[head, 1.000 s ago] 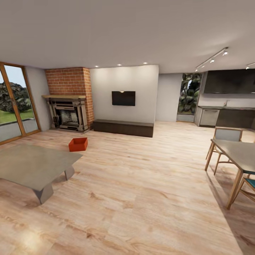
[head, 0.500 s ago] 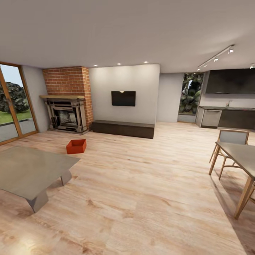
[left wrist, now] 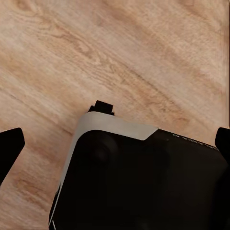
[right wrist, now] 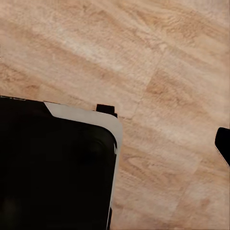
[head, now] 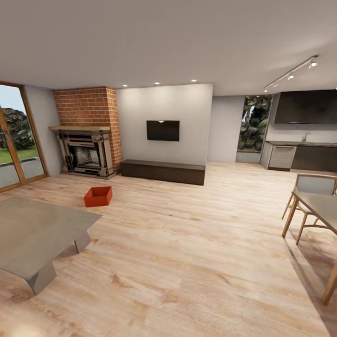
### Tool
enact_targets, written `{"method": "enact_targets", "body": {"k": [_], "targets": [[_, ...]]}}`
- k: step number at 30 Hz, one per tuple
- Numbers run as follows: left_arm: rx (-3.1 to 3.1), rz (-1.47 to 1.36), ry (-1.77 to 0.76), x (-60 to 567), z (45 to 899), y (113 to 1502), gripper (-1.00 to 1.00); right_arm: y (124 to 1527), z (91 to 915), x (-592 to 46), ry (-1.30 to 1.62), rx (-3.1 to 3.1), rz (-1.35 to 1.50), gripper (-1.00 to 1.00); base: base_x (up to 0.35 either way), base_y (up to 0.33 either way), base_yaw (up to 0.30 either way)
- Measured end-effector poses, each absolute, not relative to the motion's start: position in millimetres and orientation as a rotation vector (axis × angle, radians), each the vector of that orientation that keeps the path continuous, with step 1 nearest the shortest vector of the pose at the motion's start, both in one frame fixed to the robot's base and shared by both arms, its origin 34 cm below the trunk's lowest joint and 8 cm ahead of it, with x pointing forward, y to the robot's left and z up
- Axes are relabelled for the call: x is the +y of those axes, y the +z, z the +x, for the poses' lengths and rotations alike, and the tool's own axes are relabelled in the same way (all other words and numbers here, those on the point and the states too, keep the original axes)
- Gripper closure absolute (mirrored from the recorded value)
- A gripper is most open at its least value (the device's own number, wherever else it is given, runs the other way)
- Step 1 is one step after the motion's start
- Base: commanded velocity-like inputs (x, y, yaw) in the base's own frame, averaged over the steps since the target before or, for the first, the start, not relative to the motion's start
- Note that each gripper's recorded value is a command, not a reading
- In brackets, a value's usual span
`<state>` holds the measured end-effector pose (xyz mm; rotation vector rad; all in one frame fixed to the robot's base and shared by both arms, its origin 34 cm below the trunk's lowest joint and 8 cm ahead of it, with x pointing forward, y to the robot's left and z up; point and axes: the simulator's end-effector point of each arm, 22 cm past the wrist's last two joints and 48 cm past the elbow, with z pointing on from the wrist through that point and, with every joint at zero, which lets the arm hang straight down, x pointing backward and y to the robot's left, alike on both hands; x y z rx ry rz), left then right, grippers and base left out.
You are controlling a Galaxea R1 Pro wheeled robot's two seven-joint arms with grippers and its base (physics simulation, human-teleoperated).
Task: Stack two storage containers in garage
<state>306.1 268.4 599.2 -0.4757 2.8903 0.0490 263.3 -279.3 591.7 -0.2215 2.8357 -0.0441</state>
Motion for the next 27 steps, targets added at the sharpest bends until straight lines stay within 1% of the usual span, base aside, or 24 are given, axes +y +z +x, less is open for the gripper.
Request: {"method": "enact_targets", "body": {"k": [27], "targets": [[2.861, -0.474, 0.055, 270.4, 312.2, 600.7, -1.0, 592.3, 265.2, -280.0, -0.04, 2.827, -0.219, -1.0, 0.323, 0.0, 0.0]]}}
